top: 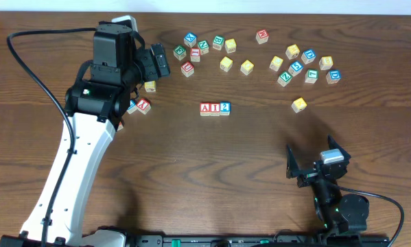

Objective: Spell out AI2

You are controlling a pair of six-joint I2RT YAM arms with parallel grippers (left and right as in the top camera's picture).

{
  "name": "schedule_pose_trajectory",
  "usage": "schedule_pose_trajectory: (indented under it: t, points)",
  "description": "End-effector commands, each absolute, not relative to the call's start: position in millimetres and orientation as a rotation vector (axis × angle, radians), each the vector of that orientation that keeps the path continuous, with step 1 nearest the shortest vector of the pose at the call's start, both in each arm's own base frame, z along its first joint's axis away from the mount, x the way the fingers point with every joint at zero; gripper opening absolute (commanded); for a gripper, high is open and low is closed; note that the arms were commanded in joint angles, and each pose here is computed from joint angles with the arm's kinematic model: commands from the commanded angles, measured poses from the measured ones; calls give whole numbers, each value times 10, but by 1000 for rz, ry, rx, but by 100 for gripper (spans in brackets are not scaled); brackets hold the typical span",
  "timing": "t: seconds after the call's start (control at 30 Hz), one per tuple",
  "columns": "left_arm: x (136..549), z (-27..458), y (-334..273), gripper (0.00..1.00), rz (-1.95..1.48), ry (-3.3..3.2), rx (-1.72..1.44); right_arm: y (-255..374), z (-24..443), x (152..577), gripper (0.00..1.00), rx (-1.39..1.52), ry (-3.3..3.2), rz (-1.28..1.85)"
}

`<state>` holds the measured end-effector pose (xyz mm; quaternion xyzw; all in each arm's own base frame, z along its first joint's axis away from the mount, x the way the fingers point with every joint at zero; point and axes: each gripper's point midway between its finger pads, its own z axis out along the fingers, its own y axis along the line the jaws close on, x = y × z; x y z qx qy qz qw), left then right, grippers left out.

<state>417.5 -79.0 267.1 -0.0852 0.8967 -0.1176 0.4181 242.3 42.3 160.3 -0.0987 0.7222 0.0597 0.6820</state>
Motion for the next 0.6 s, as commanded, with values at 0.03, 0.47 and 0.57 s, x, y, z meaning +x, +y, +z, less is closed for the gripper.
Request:
schedule_pose_trajectory:
  t: [0.03, 0.47, 0.57]
  points:
    - [4160, 2650, -735, 96, -252, 2265, -198, 423, 1600, 2420, 99, -212, 1620, 145]
    - [4007, 2278, -382, 96, -31, 2348, -259, 423, 1600, 2420, 99, -212, 1620, 145]
    - [4040, 2287, -388, 96, -35, 2282, -209, 423, 1601, 2420, 99, -212, 1619, 145]
